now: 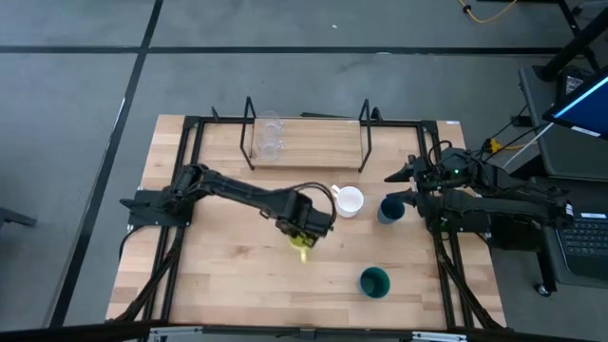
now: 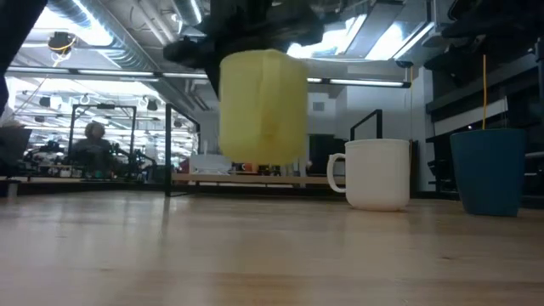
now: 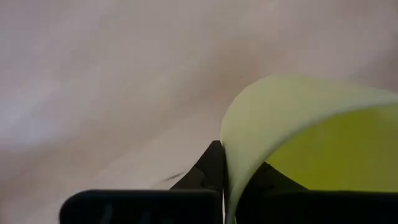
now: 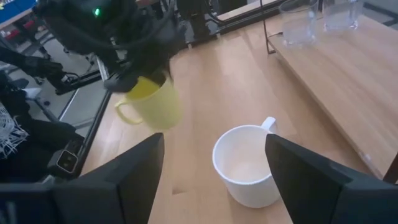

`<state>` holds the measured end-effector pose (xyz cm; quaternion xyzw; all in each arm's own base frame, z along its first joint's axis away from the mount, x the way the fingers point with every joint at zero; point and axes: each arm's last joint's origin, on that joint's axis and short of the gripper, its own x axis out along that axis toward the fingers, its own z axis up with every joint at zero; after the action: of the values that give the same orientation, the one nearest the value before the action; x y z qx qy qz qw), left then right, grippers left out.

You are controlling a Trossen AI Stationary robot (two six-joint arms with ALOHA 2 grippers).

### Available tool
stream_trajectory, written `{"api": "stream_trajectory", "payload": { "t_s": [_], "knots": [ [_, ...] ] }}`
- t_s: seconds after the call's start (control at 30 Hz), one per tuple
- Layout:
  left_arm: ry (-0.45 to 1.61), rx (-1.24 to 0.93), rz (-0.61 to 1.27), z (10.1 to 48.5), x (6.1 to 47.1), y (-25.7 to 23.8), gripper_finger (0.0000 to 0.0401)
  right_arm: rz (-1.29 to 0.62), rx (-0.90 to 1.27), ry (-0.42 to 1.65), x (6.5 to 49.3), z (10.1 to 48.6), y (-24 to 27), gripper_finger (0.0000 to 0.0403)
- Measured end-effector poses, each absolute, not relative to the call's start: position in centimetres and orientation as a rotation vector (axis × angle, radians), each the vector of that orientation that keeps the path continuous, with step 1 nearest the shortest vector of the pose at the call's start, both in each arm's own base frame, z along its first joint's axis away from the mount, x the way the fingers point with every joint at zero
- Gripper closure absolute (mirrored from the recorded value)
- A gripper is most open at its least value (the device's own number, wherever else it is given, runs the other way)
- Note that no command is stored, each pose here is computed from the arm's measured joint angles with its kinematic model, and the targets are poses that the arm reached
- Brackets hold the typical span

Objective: Stack small to large cups/mugs on shelf
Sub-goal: Put the yellow mug on the shelf

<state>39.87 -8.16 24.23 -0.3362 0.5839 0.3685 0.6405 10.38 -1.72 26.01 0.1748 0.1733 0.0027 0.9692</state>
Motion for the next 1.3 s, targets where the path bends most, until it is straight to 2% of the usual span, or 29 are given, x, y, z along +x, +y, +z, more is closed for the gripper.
{"api": "stream_trajectory", "payload": {
  "t_s": [0.07, 0.23, 0.6, 1.3],
  "knots": [
    [1.324, -0.812, 0.905, 25.0, 39.7, -7.8, 0.0398, 0.005, 0.363, 0.352, 10.4, 26.0, -1.7, 0.0121],
    [1.334, -0.897, 0.923, 25.6, 39.6, -8.4, 0.0398, -0.007, 0.418, 0.380, 10.3, 25.7, -1.7, 0.0121],
    [1.362, -0.985, 0.954, 25.6, 38.2, -12.9, 0.0398, -0.049, 0.486, 0.388, 10.2, 25.6, -1.8, 0.0121],
    [1.094, -1.341, 1.321, 25.6, 36.2, -18.1, 0.0398, -0.046, 0.467, 0.393, 10.2, 25.6, -1.7, 0.0121]
  ]
}}
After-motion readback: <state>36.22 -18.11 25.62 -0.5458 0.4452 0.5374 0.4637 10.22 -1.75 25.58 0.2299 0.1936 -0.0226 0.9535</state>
